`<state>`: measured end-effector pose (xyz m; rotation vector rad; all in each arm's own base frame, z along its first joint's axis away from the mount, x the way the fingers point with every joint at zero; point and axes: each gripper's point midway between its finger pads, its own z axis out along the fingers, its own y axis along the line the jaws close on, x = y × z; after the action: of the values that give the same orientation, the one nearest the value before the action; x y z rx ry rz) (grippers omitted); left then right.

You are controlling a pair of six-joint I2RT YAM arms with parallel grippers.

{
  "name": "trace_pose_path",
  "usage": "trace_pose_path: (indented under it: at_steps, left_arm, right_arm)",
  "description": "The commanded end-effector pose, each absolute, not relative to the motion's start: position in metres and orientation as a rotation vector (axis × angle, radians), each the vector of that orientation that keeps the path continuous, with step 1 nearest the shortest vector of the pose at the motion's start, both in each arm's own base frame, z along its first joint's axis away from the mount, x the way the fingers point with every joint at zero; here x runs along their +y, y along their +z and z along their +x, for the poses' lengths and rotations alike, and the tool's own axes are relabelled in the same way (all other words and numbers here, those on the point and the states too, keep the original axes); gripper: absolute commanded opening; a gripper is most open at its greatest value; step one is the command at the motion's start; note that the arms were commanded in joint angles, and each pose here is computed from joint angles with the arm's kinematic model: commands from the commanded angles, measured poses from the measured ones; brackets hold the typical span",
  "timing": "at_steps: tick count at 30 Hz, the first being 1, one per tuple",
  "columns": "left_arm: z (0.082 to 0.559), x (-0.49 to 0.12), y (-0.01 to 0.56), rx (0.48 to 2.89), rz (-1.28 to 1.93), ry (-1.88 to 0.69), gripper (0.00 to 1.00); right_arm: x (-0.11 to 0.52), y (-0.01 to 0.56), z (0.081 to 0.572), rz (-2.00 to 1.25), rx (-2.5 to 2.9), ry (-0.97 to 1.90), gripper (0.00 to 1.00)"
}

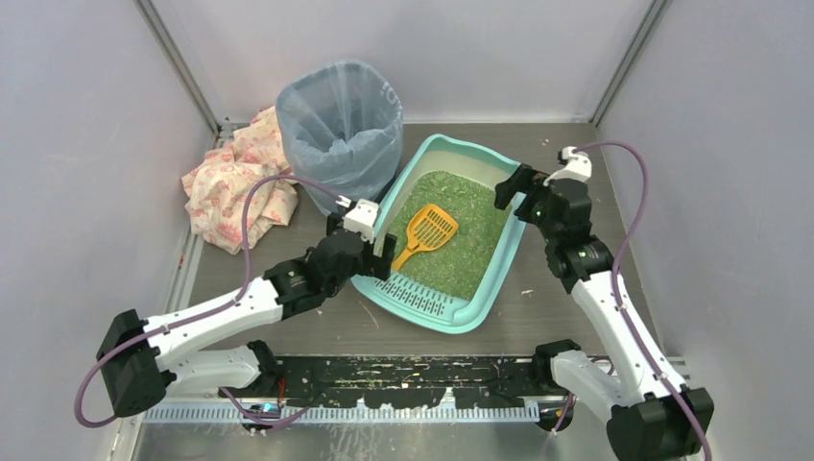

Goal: Clean the litter box

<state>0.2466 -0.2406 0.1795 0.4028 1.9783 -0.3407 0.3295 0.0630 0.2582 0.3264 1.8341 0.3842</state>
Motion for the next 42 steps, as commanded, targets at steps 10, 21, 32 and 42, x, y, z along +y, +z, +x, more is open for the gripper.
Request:
trace_pose_path:
  at_steps: [10,21,32,42]
  left_arm:
    - [0.276,-0.238,0.2,1.929,0.352,-0.169,0.99]
    - [0.293,-0.185,0.201,1.964,0.219,0.061,0.95]
    - [0.298,-0.155,0.163,2.086,0.039,-0.036,0.91]
    - [0.289,-0.108,0.125,2.203,-0.253,-0.175,0.86]
  right_arm:
    - [0.054,0.243,0.349,0.267,1.92,-0.063,0.93]
    - [0.099,0.229,0.37,0.127,2.017,-0.066,0.93]
    - [0.161,0.234,0.365,-0.072,2.023,0.037,0.87]
    - [0.213,0.187,0.383,-0.114,2.107,0.165,0.05]
